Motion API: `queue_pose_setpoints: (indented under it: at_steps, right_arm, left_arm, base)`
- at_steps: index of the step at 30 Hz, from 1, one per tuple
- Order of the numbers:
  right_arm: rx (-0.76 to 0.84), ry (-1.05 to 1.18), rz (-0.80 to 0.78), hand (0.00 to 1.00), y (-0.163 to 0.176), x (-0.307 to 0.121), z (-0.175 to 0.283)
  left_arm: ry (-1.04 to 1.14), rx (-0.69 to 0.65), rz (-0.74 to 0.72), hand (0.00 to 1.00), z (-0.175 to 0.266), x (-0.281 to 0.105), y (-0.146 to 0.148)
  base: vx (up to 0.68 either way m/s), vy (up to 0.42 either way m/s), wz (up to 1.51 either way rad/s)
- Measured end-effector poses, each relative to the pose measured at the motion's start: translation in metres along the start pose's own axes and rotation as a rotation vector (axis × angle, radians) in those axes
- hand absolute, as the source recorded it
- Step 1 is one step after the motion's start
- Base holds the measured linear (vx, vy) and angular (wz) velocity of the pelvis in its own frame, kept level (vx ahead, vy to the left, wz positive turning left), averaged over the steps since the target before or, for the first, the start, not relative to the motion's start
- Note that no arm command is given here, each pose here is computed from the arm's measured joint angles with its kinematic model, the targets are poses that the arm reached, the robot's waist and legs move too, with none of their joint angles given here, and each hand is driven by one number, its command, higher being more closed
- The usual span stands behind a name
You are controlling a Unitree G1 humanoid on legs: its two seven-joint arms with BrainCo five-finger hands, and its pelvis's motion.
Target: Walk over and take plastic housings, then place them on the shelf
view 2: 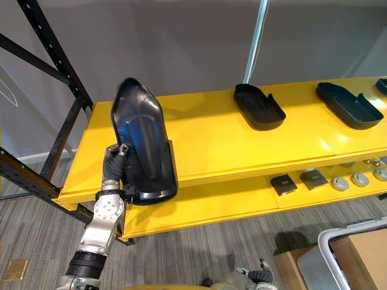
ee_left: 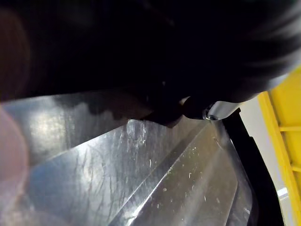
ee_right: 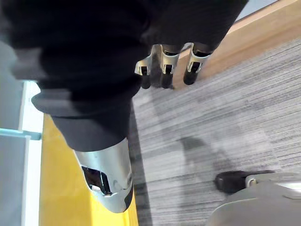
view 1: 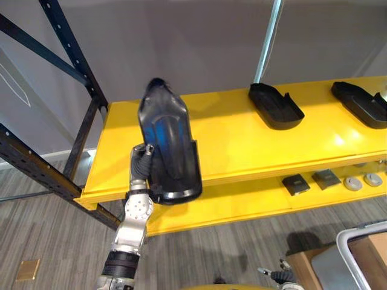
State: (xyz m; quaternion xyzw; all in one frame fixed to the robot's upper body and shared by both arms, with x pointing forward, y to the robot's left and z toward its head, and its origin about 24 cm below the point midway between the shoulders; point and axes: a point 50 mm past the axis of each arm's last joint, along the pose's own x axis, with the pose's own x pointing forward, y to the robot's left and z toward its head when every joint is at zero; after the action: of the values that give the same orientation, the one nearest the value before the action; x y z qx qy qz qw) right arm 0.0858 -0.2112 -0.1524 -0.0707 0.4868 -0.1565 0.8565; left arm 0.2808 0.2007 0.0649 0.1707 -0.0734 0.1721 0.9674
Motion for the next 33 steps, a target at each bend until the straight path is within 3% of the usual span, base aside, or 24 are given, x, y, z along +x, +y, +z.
queue_pose_setpoints:
  at_steps: [13, 26, 27, 33]
  right_arm:
    - [-0.027, 0.062, 0.040, 0.00, 0.000, -0.008, -0.023]
    - [-0.064, 0.040, 0.058, 0.00, 0.001, -0.005, -0.017]
    - [-0.063, 0.039, 0.057, 0.00, 0.001, -0.005, -0.017]
    - [-0.059, 0.031, 0.055, 0.00, 0.001, -0.005, -0.015]
  left_arm:
    - [0.116, 0.022, 0.060, 1.00, 0.002, 0.071, 0.012]
    - [0.224, 0.086, 0.119, 1.00, 0.007, 0.110, 0.033]
    - [0.222, 0.082, 0.122, 0.00, 0.012, 0.114, 0.032]
    - [0.227, 0.069, 0.130, 0.00, 0.018, 0.119, 0.032]
  base:
    - [-0.06, 0.005, -0.10]
    - [-0.01, 0.006, -0.13]
    - [-0.05, 0.001, -0.17]
    - [-0.03, 0.004, -0.11]
